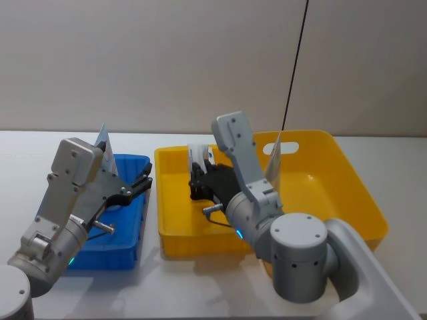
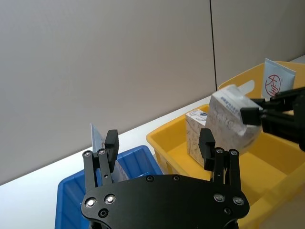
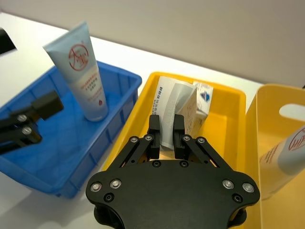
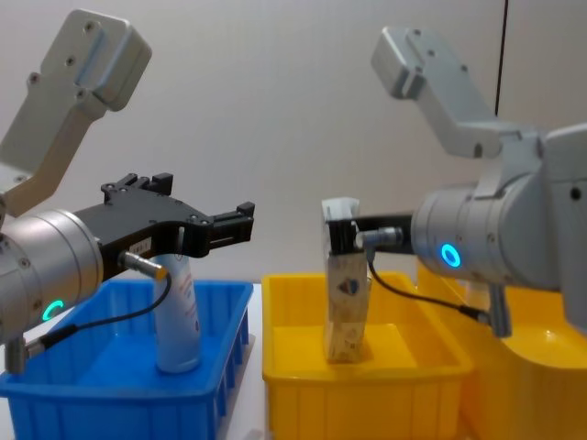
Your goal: Bimanual collaborative sorting of washing and personal care products
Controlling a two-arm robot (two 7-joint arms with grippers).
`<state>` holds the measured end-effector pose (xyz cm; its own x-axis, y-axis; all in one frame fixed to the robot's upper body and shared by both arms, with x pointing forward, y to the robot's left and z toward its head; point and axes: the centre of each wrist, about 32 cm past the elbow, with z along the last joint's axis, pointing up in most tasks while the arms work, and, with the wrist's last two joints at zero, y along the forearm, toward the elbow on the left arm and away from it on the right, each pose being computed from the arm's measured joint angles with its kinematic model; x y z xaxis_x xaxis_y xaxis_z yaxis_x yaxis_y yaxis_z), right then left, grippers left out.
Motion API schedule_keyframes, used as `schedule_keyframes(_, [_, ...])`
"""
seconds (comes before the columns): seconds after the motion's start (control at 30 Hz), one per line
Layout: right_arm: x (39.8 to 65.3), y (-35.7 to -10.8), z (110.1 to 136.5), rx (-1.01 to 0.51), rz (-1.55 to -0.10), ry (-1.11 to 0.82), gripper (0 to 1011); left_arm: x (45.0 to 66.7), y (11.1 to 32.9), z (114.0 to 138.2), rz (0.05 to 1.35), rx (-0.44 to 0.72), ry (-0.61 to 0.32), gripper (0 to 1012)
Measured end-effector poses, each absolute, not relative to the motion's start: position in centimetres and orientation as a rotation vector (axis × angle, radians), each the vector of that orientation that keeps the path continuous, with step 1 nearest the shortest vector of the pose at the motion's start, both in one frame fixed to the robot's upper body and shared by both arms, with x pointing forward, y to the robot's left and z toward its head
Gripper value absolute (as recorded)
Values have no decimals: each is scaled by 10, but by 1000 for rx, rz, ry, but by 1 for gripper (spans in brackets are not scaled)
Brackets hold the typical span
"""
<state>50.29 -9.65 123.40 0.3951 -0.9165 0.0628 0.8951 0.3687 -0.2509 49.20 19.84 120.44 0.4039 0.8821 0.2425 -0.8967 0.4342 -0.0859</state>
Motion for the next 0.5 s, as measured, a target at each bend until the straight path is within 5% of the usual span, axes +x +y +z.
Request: schedule_keyframes(0.5, [505, -128, 1257, -186, -1108, 46, 139, 492, 198, 1204, 1124, 61, -268, 1001])
